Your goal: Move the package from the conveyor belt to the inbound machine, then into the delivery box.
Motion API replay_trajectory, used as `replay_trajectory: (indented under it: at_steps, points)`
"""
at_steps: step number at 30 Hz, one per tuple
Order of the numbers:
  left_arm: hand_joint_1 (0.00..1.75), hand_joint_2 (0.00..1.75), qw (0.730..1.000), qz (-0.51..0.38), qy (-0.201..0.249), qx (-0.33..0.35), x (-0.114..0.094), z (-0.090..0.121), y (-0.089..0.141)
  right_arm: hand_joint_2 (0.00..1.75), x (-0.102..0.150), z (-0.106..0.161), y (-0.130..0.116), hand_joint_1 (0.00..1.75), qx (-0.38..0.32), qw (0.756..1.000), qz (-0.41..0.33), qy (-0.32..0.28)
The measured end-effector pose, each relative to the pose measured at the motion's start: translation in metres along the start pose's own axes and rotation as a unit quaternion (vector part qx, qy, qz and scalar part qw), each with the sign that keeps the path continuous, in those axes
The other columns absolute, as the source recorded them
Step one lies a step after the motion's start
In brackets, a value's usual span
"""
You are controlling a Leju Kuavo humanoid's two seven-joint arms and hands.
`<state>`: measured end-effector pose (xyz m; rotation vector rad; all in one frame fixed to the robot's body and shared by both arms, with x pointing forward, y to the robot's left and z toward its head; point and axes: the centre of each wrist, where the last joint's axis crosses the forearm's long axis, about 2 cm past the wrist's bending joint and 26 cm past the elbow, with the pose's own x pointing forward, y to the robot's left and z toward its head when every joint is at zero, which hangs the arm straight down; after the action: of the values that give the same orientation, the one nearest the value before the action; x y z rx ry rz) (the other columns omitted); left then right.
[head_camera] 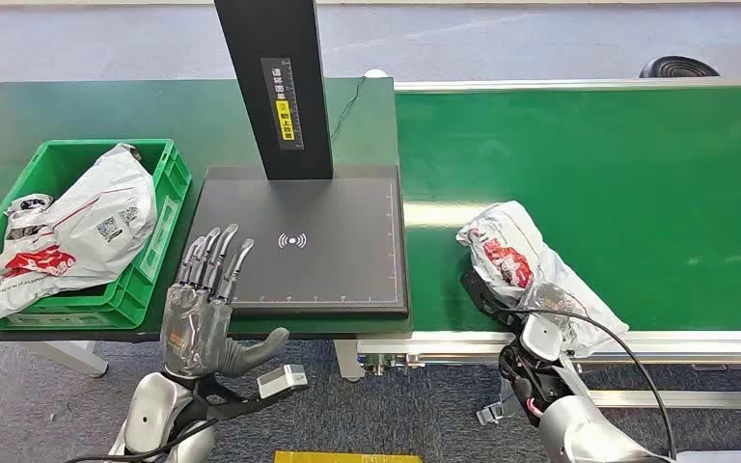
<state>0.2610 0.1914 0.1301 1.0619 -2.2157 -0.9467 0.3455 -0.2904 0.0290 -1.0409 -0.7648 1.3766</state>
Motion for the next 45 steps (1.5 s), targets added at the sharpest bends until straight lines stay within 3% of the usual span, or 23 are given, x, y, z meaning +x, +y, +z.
replay_trajectory:
  at_steps: [5, 11, 17, 22, 31, 41, 45]
  points:
    - [0.00, 0.00, 1.000, -0.004, 0.007, 0.002, -0.003, 0.001, 0.002, 1.75, 0.002, 0.000, -0.001, 1.75, -0.019, 0.999, -0.034, -0.023]
    - [0.00, 0.00, 1.000, -0.008, 0.011, -0.003, -0.004, 0.003, 0.002, 1.75, 0.015, 0.000, -0.013, 1.75, -0.100, 0.982, -0.122, -0.101]
    - [0.00, 0.00, 1.000, -0.010, 0.019, -0.006, -0.005, 0.003, 0.001, 1.75, 0.044, -0.004, -0.056, 1.75, -0.217, 0.941, -0.177, -0.191]
    - [0.00, 0.00, 1.000, -0.009, 0.024, -0.012, -0.006, 0.004, -0.002, 1.75, 0.062, -0.004, -0.092, 1.75, -0.281, 0.912, -0.207, -0.216]
    - [0.00, 0.00, 0.999, -0.008, 0.032, -0.018, -0.010, 0.002, -0.006, 1.75, 0.083, 0.011, -0.134, 1.75, -0.363, 0.873, -0.192, -0.263]
    - [0.00, 0.00, 0.999, -0.009, 0.032, -0.018, -0.011, 0.001, -0.007, 1.75, 0.091, 0.018, -0.143, 1.75, -0.384, 0.860, -0.183, -0.283]
    - [0.00, 0.00, 0.999, -0.009, 0.042, -0.017, -0.014, 0.000, -0.006, 1.75, 0.101, 0.025, -0.143, 1.75, -0.381, 0.853, -0.160, -0.317]
